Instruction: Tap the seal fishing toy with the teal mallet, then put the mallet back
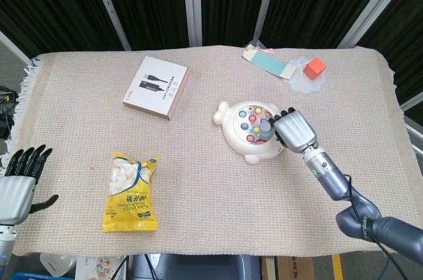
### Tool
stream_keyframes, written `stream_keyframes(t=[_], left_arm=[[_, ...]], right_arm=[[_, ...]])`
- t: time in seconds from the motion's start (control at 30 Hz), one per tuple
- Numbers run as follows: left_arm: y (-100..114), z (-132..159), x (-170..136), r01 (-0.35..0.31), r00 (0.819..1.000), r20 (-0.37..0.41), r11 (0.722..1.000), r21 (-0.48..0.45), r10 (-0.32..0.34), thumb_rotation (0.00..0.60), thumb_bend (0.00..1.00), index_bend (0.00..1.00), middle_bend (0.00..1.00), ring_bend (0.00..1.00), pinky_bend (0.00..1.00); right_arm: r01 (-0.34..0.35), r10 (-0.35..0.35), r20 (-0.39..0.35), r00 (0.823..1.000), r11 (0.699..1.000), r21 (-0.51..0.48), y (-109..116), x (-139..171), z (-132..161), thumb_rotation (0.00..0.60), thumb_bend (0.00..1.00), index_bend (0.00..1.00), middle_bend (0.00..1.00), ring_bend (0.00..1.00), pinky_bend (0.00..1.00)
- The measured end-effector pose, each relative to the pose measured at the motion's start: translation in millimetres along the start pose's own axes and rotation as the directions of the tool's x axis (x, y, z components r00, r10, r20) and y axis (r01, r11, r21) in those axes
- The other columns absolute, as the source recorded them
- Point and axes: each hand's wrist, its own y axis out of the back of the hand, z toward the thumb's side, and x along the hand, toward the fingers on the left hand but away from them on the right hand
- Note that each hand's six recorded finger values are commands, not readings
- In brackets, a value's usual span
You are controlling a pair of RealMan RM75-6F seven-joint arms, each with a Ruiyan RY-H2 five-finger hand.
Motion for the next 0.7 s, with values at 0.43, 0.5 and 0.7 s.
stream_keyframes(t=[0.43,0.5,0.7], left_arm=[[-4.4,-3.4,-1.9,0.012,1.0,-0.013,1.0,-0.006,-0.012,0.6,0.13,0.0,0.0,0.0,0.0],[-4.9,-4.0,-2.2,0.013,1.0,-0.015,1.0,-0.007,-0.013,0.6,0.13,0.0,0.0,0.0,0.0],[-5.5,-6.3,-2.9,0.012,1.0,-0.02,1.0,-0.009,-0.012,0.6,0.13,0.0,0.0,0.0,0.0]], right_arm=[[-0.056,0.056,0.018,0.998,0.998,0.008,-15.4,-5.0,-3.9,0.6,0.85,0.94,0.79,0.65,0.54],[-0.069,0.069,0.021,0.997,0.998,0.014,-19.4,-5.6,-4.5,0.6,0.85,0.94,0.79,0.65,0.54],[-0.07,0.069,0.03,0.997,0.997,0.018,-19.6,-6.0,-6.5,0.6,0.85,0.94,0.79,0.65,0.54]])
